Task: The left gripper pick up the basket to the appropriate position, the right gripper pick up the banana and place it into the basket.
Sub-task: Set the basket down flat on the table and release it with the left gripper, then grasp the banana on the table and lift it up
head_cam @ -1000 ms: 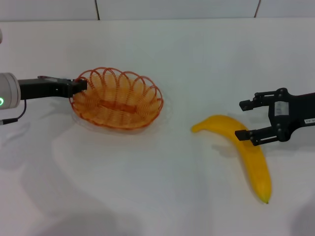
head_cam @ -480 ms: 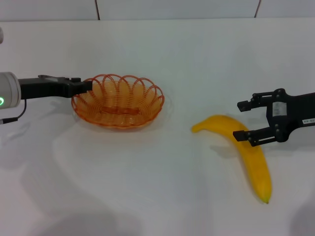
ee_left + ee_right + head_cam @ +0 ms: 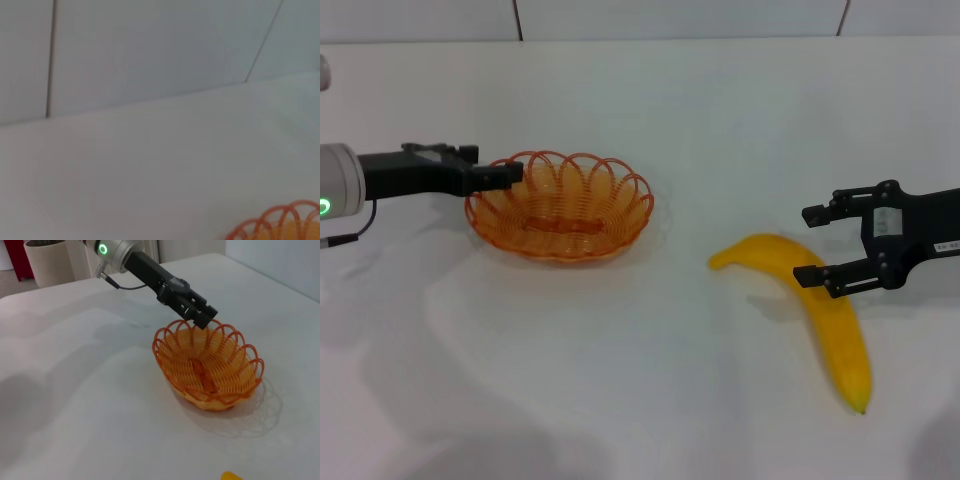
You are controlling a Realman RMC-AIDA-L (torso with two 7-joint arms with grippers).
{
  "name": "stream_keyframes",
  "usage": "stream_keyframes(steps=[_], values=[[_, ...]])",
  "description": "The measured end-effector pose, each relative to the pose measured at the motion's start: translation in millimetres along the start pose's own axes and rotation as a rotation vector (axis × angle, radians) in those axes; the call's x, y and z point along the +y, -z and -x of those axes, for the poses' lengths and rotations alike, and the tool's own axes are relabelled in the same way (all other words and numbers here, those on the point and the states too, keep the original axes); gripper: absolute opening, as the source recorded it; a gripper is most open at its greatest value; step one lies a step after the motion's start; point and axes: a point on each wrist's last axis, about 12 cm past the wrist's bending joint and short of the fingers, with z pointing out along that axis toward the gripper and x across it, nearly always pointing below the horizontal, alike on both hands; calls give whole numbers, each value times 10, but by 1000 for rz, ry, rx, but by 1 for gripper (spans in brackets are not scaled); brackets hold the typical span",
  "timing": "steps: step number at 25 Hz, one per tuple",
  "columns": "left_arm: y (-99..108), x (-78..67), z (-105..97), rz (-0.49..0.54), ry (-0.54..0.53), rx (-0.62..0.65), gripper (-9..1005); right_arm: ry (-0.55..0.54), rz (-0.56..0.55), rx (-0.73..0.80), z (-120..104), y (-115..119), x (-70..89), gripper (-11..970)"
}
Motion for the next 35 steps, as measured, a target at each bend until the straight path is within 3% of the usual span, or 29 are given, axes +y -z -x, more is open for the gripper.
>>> stream_keyframes(steps=[3, 13, 23, 28, 32, 35], values=[[18, 3, 1, 4, -36, -41, 788, -1, -1, 1, -3, 1, 0, 819], [193, -65, -18, -32, -157, -297, 860, -5, -2, 2, -12, 3, 3, 819], [454, -448, -74, -376, -144, -468, 854, -19, -3, 3, -27, 8, 10, 819], [601, -491, -111, -447, -126, -469, 849, -21, -2, 5, -33, 9, 13, 819], [860, -594, -170, -528, -156, -649, 845, -22, -3, 6, -39, 10, 14, 819], [974, -597, -208, -516, -152, -734, 843, -23, -2, 12, -47, 10, 15, 819]])
